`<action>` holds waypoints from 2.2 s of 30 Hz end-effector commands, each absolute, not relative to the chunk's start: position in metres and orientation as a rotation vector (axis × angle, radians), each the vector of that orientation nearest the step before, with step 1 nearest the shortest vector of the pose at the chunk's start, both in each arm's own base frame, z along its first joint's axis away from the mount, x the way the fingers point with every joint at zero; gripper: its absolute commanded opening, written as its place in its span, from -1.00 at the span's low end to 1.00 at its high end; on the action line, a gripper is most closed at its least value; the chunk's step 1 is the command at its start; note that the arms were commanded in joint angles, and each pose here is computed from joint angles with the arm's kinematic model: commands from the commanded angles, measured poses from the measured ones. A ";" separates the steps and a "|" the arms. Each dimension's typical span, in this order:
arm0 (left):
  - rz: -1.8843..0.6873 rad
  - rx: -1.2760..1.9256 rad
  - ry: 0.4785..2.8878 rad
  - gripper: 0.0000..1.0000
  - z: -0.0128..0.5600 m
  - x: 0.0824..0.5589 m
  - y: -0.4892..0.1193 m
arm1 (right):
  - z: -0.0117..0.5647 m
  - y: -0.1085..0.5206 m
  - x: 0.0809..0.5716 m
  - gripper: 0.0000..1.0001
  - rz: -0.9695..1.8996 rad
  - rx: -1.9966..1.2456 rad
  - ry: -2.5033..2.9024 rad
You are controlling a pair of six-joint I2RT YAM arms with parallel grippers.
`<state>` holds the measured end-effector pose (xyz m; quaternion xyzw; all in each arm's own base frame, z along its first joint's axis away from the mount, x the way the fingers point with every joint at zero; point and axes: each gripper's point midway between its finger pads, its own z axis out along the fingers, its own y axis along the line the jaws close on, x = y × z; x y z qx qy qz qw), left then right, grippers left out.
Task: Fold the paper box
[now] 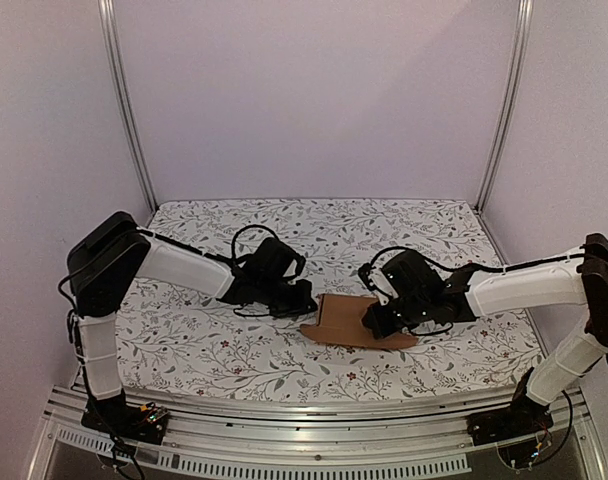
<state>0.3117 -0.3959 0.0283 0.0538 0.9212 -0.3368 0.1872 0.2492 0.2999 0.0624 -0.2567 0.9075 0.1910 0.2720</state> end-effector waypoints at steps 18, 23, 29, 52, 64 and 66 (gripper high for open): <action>-0.906 0.379 2.554 -0.20 0.078 0.300 -0.377 | 0.058 0.287 0.260 -0.96 0.365 -0.678 2.492; -1.007 0.409 2.527 0.01 0.084 0.304 -0.396 | 0.061 0.286 0.259 -0.95 0.368 -0.685 2.484; -1.034 0.399 2.565 0.00 0.070 0.306 -0.406 | 0.066 0.285 0.260 -0.95 0.367 -0.679 2.473; -0.945 0.348 2.655 -0.90 0.040 0.308 -0.399 | 0.115 0.269 0.267 -0.66 0.369 -0.619 2.388; -0.941 0.334 2.644 -0.94 0.047 0.305 -0.398 | 0.135 0.228 0.250 -0.34 0.394 -0.468 2.358; -0.934 0.323 2.642 -0.94 0.049 0.304 -0.398 | 0.129 0.226 0.244 -0.56 0.409 -0.462 2.381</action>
